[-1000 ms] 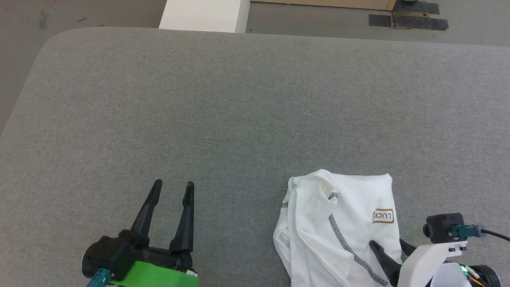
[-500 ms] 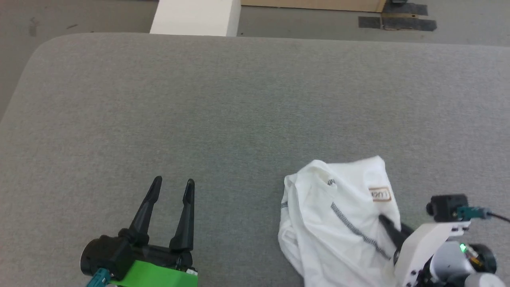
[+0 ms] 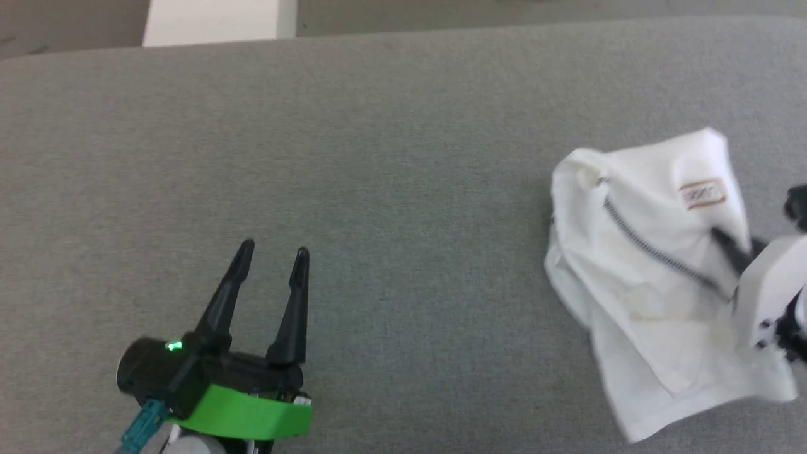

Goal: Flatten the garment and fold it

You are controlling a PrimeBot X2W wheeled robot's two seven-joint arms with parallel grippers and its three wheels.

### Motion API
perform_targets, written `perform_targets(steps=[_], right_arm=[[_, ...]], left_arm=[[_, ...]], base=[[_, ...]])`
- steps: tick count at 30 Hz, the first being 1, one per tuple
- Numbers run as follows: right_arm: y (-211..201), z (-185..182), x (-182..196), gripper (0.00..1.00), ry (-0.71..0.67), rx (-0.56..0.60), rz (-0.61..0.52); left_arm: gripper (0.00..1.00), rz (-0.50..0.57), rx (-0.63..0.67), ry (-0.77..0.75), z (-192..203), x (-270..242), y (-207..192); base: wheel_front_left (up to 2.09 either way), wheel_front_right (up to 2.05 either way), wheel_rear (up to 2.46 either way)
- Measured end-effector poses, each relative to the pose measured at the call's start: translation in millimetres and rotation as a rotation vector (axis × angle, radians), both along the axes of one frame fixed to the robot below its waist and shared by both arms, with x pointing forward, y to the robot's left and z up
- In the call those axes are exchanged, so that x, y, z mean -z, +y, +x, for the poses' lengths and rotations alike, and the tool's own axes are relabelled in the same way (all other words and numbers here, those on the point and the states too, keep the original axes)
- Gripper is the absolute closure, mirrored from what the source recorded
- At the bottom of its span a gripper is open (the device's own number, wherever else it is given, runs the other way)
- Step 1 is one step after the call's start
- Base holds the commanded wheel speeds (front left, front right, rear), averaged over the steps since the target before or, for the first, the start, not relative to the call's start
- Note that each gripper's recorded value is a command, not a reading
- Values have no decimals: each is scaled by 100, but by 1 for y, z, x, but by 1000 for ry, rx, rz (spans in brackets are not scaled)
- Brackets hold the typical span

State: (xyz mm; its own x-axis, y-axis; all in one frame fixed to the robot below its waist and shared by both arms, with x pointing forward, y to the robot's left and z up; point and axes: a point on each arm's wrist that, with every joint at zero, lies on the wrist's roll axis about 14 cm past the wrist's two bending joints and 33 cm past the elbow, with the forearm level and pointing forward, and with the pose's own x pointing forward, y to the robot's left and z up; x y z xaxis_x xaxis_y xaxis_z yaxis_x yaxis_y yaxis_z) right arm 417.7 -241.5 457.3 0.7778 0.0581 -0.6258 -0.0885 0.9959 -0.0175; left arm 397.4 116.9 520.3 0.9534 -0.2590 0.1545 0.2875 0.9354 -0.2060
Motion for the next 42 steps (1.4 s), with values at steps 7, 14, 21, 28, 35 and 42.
perform_targets(steps=[7, 14, 21, 28, 35, 42], right_arm=[[-58, 27, -12, 100, 14, 45, -176], [-119, 44, -5, 100, 68, 109, -356], [-175, 60, 1, 100, 105, 175, -512], [-201, 64, 30, 100, 151, 190, -580], [-213, 74, 39, 83, 133, 155, -659], [-214, 78, 36, 0, 92, 149, -651]], left_arm=[[0, 20, 75, -35, 33, -1, -21], [0, 35, 118, -42, 61, 10, -33], [0, 30, 105, -11, 84, 35, -34], [0, 27, 79, 25, 101, 60, -29], [0, 60, 65, 47, 107, 77, -26], [0, 55, 50, 8, 109, 66, -24]], base=[[0, 0, 0], [0, 0, 0], [0, 0, 0], [0, 0, 0], [0, 0, 0], [0, 0, 0]])
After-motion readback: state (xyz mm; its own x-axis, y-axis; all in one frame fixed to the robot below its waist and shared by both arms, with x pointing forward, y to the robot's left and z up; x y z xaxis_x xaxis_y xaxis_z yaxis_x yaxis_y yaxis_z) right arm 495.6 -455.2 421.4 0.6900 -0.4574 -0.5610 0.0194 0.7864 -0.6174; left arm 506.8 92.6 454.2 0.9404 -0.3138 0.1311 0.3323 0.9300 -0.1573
